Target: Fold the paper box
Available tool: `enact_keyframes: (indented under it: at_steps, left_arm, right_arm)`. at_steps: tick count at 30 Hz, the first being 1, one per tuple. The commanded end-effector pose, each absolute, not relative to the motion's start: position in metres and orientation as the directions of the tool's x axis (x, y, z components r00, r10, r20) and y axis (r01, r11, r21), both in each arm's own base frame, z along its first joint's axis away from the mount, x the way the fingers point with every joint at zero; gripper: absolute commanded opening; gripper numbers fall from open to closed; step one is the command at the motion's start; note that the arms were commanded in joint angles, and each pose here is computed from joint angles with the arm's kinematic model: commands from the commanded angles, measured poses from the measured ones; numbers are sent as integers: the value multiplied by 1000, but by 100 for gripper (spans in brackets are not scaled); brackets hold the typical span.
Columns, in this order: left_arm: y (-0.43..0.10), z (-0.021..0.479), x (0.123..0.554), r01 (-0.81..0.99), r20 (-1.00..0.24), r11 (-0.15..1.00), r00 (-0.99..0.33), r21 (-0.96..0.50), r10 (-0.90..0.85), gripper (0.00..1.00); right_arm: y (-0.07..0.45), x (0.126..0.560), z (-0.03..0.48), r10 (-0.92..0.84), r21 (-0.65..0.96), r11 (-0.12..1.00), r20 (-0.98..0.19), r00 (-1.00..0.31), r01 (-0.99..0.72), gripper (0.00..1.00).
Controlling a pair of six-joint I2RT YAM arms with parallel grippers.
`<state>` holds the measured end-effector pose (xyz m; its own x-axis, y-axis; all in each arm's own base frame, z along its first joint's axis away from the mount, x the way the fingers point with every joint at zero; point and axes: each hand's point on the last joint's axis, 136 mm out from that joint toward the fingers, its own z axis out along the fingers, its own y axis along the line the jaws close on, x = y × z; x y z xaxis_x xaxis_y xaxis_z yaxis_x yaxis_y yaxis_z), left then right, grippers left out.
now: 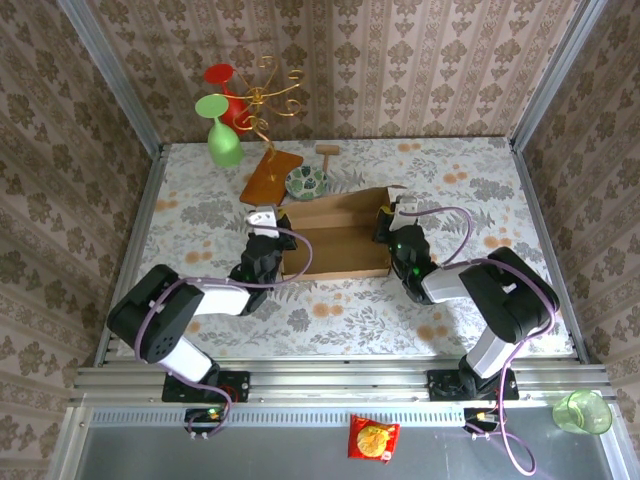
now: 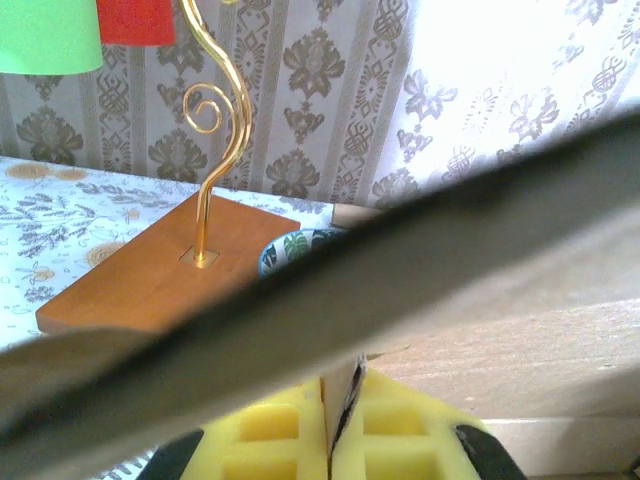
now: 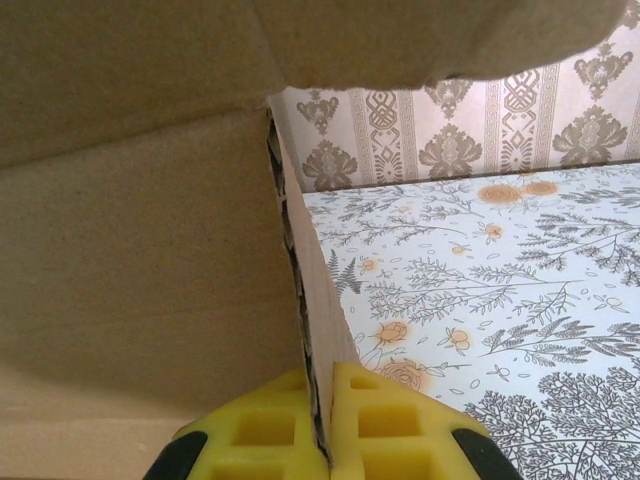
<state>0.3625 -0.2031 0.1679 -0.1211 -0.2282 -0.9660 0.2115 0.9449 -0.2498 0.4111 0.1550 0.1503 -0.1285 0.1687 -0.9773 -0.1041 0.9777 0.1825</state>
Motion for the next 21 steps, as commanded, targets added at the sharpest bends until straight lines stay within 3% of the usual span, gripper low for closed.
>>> enact_keyframes:
  at_steps: [1,12,16,21]
  left_arm:
    - [-226,156,347,317,-966,913,-124,-257,-229,0]
    - [-226,119,335,277,-972,939,-175,-203,-159,0]
    - [-225,119,330,260,-978,950,-163,-173,-134,0]
    - [-226,120,328,248,-984,959,-146,-137,-103,0]
  right_arm:
    - [172,399,117,124,161,974,-968,-219,-159,0]
    - [156,388,93,134,162,983,-955,-266,-88,4]
    - [150,382,102,165,189,979,-954,-252,-73,14]
    - [135,365,125,243,254,967,-917,-317,6,35]
